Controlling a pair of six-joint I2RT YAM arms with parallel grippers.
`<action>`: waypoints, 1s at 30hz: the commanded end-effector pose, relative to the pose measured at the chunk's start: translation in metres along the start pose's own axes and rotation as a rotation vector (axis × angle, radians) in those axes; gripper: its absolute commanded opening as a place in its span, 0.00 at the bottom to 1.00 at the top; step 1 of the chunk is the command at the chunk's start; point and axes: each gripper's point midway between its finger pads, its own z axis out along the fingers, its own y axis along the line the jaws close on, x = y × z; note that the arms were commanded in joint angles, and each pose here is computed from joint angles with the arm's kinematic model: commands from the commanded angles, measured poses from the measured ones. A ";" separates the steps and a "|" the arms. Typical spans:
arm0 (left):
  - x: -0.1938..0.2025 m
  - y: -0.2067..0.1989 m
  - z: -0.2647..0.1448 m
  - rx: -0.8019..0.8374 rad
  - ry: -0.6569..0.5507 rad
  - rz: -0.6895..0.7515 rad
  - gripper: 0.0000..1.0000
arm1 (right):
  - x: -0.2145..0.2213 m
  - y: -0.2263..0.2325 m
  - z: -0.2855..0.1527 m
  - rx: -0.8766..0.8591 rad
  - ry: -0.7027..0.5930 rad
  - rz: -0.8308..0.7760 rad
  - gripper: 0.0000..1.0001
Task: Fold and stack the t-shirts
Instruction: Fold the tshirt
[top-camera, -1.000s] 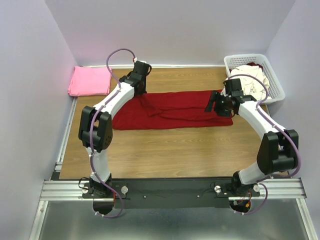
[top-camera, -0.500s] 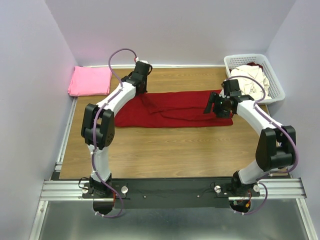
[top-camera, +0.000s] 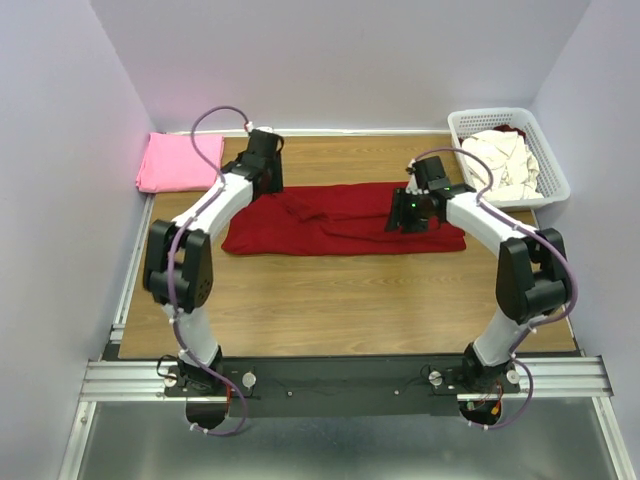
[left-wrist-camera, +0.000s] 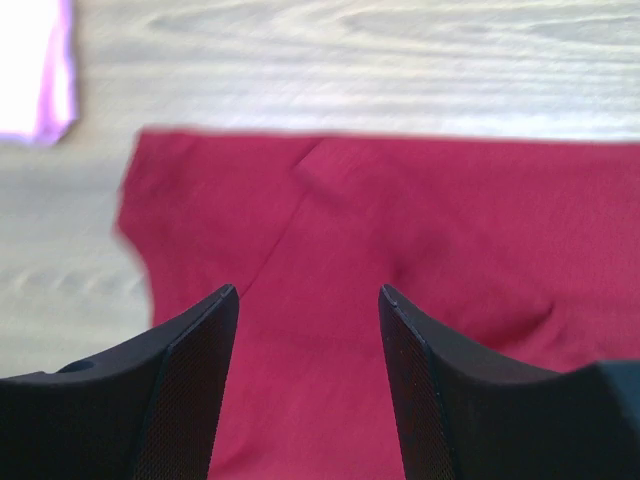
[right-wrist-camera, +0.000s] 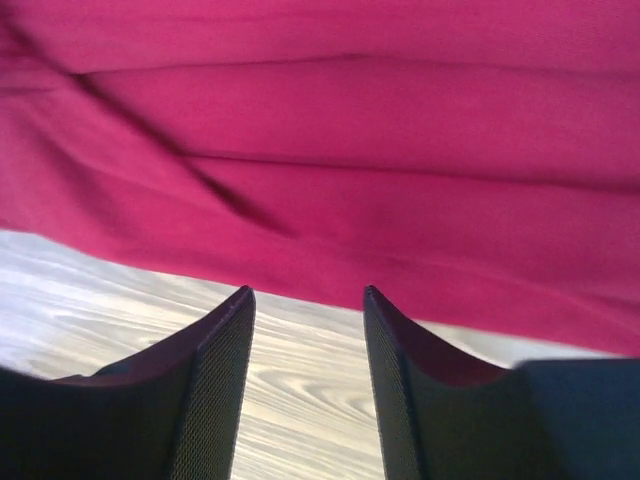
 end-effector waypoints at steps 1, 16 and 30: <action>-0.001 0.021 -0.034 0.028 -0.057 -0.097 0.57 | -0.006 0.037 0.016 -0.090 0.001 -0.108 0.46; 0.151 0.071 0.000 0.002 0.220 -0.193 0.20 | 0.020 0.065 0.060 -0.006 0.055 -0.242 0.38; 0.177 0.082 -0.007 -0.001 0.258 -0.203 0.19 | 0.014 0.039 0.069 0.115 0.034 -0.362 0.44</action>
